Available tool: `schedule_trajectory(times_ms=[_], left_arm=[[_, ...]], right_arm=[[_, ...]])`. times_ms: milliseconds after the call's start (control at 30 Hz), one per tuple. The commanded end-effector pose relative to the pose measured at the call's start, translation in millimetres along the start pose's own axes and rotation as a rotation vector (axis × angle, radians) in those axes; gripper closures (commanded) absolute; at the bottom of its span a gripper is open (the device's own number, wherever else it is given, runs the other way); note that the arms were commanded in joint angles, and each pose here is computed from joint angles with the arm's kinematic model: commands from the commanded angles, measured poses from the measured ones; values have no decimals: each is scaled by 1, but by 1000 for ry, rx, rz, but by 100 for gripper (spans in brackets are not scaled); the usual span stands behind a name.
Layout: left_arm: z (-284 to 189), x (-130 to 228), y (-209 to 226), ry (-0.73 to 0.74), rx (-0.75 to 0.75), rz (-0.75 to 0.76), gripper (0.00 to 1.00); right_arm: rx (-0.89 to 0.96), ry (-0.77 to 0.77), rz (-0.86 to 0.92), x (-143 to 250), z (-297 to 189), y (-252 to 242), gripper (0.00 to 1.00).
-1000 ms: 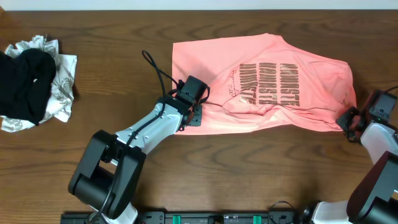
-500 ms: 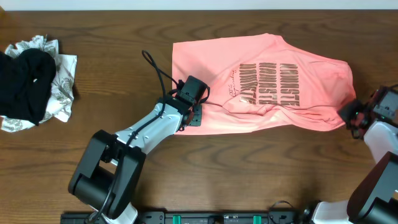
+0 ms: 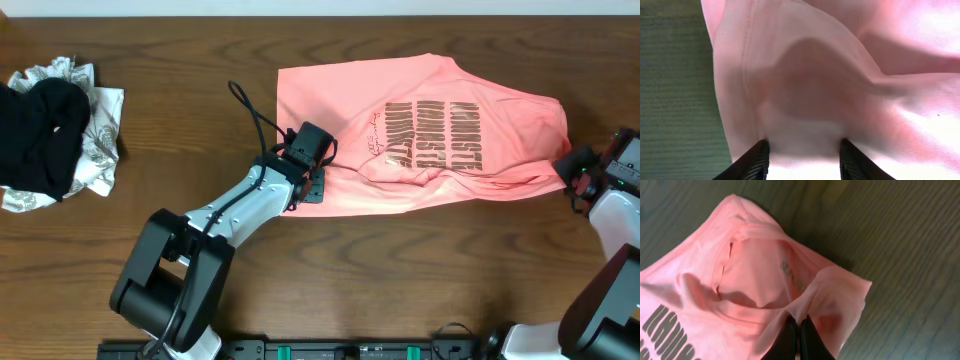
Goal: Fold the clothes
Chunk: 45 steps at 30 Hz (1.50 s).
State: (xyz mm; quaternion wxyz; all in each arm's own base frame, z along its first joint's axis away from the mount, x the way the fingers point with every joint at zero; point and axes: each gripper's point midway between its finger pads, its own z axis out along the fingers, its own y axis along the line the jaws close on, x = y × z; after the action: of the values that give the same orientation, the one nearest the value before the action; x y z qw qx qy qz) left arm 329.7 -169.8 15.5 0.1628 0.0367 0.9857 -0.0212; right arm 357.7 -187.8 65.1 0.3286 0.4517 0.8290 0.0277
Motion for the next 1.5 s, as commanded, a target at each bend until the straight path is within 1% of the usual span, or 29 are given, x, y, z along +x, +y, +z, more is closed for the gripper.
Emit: schedule_trajectory(times_ms=[0, 167, 200, 300, 333, 367, 400, 467, 533, 567, 633, 733, 867, 1033, 1100, 1167, 1233, 1300, 1333, 1367, 1400, 1433, 1467], left_arm=[[-1, -4, 3, -15, -16, -9, 53], [-1, -7, 2, -25, -12, -11, 53], [-1, -7, 2, -25, -12, -11, 54], [-1, -7, 2, -25, -12, -10, 54], [-1, -7, 2, -25, -12, -10, 54], [-1, -7, 3, -26, -14, -9, 53], [-1, -8, 4, -32, -24, -6, 54], [-1, -12, 8, -50, -50, 1, 54], [-5, -18, 10, -69, -63, 22, 53], [-9, -23, 9, -83, -61, 41, 47], [-18, -33, 6, -115, -51, 48, 44], [-40, -52, 2, -180, -26, 31, 43], [-70, -65, 2, -249, 9, -33, 43], [-91, -51, 8, -219, 18, -120, 42], [-93, -40, 12, -178, 9, -138, 42], [-90, -25, 7, -107, 43, -130, 42], [-87, -11, -2, -35, 91, -123, 42], [-84, -2, -9, 11, 132, -119, 42], [-83, 1, -12, 26, 147, -118, 42], [-82, 2, -14, 34, 157, -118, 43], [-81, 3, -15, 38, 161, -118, 53], [-80, 2, -15, 38, 163, -119, 64], [-79, 2, -16, 39, 162, -126, 75]], right_arm=[[29, -28, 24, -9, 6, -6, 99], [31, -11, 19, -2, 24, -8, 98], [25, -5, 18, 0, 30, -7, 93], [-20, 18, 5, 6, 42, -1, 73], [-41, 25, -4, 7, 44, 2, 60], [-62, 28, -18, 8, 45, 5, 45], [-81, 27, -36, 7, 45, 9, 34], [-116, 12, -81, 3, 44, 16, 21], [-160, -9, -144, -3, 40, 25, 11], [-181, -16, -176, -5, 37, 30, 6], [-236, -27, -244, -10, 30, 43, 1], [-315, -38, -313, -15, 14, 60, 1], [-329, -59, -354, -22, -9, 68, 0], [-285, -85, -382, -29, -33, 64, 1], [-267, -73, -380, -26, -37, 61, 1], [-254, -35, -379, -18, -37, 56, 1], [-221, 17, -369, -7, -35, 47, 4], [-187, 69, -360, 5, -34, 38, 13], [-176, 97, -355, 11, -34, 34, 24], [-162, 115, -352, 15, -34, 31, 41], [-144, 131, -350, 19, -34, 27, 64], [-132, 146, -349, 22, -34, 24, 82], [-115, 156, -347, 24, -34, 20, 98]])
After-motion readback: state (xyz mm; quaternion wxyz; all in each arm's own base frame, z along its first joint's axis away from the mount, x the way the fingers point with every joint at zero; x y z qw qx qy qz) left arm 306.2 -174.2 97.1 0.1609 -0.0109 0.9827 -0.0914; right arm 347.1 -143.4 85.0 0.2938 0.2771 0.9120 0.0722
